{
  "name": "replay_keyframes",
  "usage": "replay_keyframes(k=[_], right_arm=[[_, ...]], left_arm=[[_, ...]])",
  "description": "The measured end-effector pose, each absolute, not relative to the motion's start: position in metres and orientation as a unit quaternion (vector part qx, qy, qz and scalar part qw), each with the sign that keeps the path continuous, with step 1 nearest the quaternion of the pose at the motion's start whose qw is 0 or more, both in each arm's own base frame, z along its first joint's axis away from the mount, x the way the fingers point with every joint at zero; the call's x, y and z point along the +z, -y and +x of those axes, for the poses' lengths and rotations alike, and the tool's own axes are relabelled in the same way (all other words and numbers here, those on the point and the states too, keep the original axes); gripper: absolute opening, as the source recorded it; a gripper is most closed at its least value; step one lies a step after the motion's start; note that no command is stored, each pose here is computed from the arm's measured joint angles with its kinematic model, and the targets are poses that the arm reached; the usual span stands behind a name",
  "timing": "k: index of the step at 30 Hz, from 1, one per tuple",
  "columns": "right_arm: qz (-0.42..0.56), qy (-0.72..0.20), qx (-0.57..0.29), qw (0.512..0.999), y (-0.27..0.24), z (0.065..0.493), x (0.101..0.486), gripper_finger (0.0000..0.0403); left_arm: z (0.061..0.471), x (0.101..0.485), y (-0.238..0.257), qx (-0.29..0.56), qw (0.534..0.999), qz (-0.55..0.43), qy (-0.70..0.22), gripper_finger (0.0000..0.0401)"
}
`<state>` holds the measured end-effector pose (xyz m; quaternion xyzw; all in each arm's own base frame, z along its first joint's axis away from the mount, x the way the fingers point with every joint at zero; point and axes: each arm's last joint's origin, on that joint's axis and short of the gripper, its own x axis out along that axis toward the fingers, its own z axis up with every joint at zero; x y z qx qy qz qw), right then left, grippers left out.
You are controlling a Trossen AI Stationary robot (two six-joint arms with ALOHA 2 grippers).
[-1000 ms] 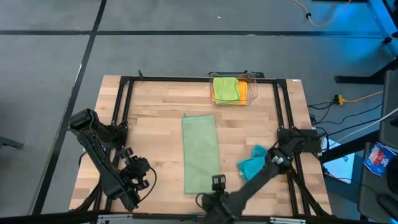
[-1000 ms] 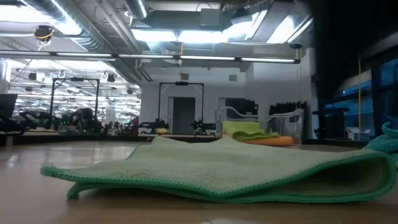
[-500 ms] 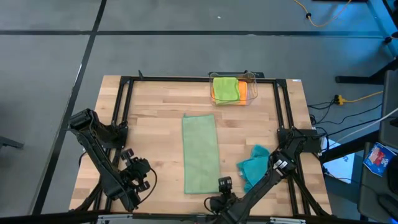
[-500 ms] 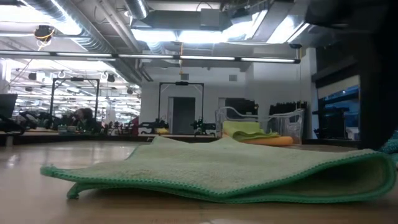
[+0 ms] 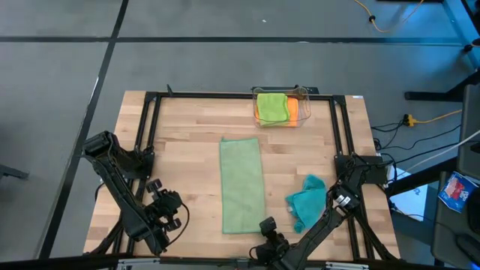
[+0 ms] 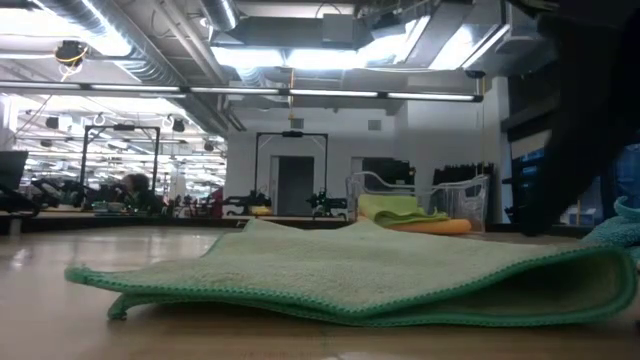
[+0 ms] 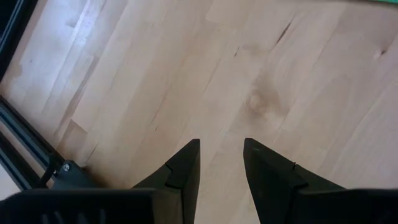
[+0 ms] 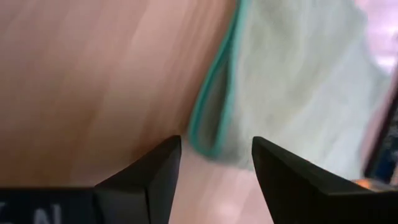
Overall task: Fold microfiber towels
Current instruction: Fold the green microfiber towel
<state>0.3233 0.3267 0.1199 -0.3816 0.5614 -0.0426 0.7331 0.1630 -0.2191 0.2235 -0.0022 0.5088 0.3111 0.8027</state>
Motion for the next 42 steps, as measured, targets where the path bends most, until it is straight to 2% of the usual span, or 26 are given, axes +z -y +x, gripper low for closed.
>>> replay_keyframes(k=[14, 22, 25, 39, 42], right_arm=[[-0.446, -0.557, -0.011, 0.7, -0.323, 0.326, 0.116, 0.0204], [-0.45, -0.548, -0.003, 0.705, -0.325, 0.328, 0.116, 0.02], [-0.438, -0.547, -0.008, 0.713, -0.325, 0.329, 0.116, 0.0176], [-0.297, -0.565, -0.082, 0.766, -0.321, 0.334, 0.114, 0.0019], [-0.289, -0.567, -0.086, 0.767, -0.318, 0.337, 0.116, 0.001]], left_arm=[[0.164, 0.223, 0.22, 0.309, 0.805, -0.01, -0.507, 0.0115], [0.164, 0.223, 0.221, 0.307, 0.806, -0.013, -0.506, 0.0115], [0.164, 0.223, 0.221, 0.307, 0.806, -0.014, -0.505, 0.0115], [0.166, 0.224, 0.221, 0.306, 0.826, -0.005, -0.474, 0.0115], [0.167, 0.224, 0.221, 0.303, 0.827, -0.006, -0.473, 0.0115]])
